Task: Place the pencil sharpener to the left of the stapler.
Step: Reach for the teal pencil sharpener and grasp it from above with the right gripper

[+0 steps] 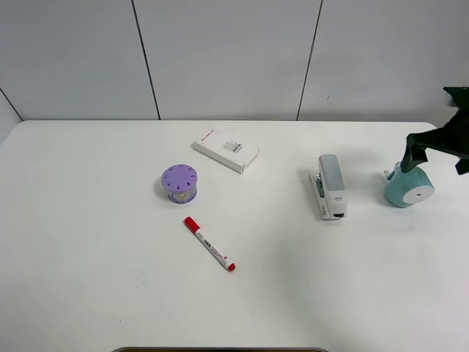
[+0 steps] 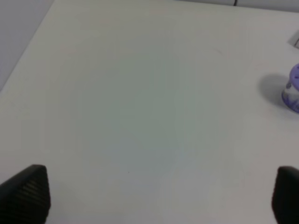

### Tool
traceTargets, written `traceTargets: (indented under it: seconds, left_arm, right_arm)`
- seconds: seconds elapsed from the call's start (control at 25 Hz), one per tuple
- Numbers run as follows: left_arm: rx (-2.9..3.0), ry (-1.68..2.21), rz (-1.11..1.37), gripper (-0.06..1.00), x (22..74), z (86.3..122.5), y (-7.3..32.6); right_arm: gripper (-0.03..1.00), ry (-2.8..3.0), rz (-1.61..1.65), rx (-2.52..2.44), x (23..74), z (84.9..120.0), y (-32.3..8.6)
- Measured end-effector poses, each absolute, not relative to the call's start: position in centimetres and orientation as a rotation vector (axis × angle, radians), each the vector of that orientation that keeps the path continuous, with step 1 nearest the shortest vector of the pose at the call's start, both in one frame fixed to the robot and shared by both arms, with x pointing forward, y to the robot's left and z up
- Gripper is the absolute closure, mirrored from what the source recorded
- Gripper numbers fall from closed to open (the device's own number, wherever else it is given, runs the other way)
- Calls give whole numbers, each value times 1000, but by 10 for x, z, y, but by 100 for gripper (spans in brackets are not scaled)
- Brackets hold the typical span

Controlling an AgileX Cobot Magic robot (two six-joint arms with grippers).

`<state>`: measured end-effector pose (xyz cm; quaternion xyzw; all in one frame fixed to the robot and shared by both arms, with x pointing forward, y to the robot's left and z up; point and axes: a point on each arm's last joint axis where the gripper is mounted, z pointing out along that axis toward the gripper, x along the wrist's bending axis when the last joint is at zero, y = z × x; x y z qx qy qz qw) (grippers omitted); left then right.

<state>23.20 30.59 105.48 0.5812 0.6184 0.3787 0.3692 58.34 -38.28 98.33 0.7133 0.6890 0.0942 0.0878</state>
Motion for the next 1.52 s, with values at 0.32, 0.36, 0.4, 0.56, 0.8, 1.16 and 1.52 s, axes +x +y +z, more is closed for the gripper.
traceTargets:
  seconds: [0.32, 0.36, 0.4, 0.56, 0.8, 1.16, 1.52]
  left_arm:
    - [1492, 1587, 972, -1, 232, 1055, 306]
    - [1492, 1587, 972, -1, 232, 1055, 306]
    - [1492, 1587, 972, -1, 232, 1055, 306]
    - [1492, 1587, 972, -1, 232, 1055, 306]
    - [1492, 1587, 972, -1, 232, 1055, 306]
    - [1492, 1587, 972, -1, 232, 1055, 306]
    - [1492, 1587, 972, -1, 232, 1055, 306]
  right_arm:
    - [-2, 2059, 261, 2141, 594, 955, -386]
    - [-2, 2062, 257, 2145, 595, 952, -386]
    - [-2, 2062, 256, 2146, 596, 950, -387]
    - [-2, 2069, 242, 2159, 601, 932, -388]
    - [-2, 2098, 220, 2172, 604, 913, -389]
    - [-2, 2103, 210, 2184, 606, 898, -389]
    - [-2, 2112, 197, 2196, 608, 887, -390]
